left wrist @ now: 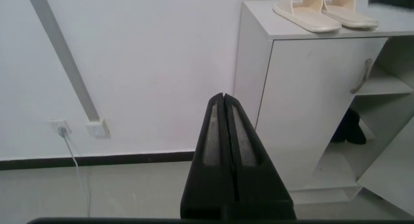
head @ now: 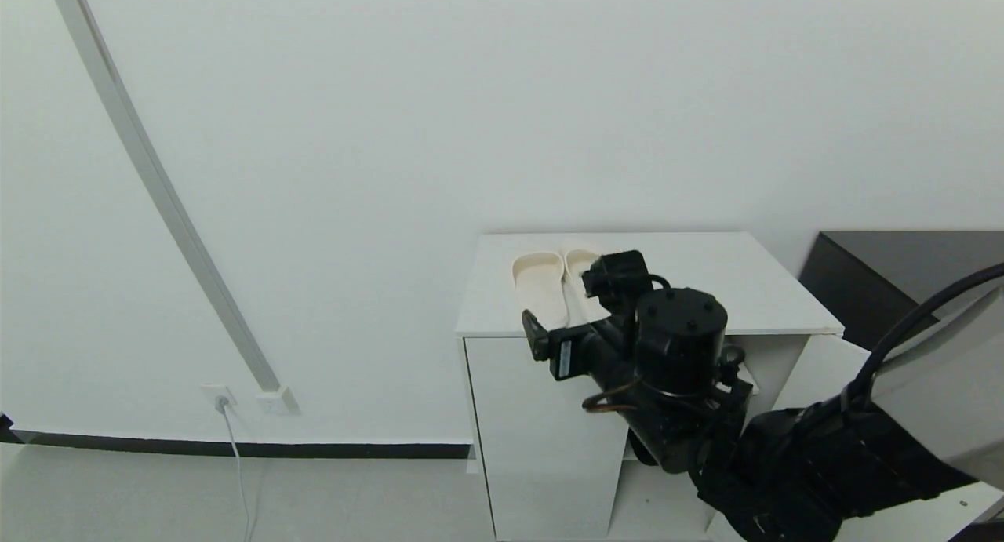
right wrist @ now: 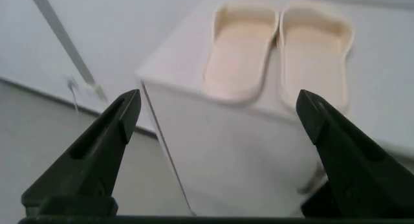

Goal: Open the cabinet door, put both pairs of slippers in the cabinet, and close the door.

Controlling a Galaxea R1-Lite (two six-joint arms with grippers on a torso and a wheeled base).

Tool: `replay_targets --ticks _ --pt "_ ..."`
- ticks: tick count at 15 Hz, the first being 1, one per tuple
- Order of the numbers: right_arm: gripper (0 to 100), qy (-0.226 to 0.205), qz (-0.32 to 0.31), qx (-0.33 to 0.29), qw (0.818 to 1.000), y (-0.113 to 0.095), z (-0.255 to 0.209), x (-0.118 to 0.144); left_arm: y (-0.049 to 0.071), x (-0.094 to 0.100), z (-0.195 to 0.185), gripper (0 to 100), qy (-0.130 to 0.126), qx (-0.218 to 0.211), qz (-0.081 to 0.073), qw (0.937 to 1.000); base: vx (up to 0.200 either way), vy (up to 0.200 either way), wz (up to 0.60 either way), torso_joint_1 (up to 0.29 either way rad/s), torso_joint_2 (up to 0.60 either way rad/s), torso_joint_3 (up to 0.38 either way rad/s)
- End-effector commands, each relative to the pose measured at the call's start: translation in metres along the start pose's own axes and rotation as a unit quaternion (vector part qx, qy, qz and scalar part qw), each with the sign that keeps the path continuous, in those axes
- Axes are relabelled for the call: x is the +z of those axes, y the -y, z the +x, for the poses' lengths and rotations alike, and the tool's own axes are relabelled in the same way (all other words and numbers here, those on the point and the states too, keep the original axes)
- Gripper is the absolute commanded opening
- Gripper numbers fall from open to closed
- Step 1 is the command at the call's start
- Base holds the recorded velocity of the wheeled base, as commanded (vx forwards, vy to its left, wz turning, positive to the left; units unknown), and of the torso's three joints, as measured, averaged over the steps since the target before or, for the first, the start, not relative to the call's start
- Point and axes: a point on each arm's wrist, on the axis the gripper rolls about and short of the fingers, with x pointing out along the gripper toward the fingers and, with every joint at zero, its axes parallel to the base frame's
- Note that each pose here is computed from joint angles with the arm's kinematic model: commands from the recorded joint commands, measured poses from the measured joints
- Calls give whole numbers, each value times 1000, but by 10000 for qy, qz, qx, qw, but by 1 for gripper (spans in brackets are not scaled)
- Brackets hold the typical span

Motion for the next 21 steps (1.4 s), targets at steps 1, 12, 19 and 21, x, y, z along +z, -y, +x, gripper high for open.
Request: replay_targets --ticks 1,12,19,21 --pt "100 395 167 -302 9986 12 22 21 0 0 0 0 -6 4 -1 10000 0 0 0 0 0 0" --pt "100 -803 -148 -593 9949 7 11 -3 0 0 0 0 -6 4 -1 10000 73 0 0 -2 0 0" --pt "100 -1300 -75 -685 9891 8 17 -23 0 0 0 0 -6 4 -8 10000 200 0 0 6 0 1" --pt "100 -1383 -9 -598 9886 13 24 -23 0 0 0 0 -6 4 -8 10000 0 0 0 0 0 0"
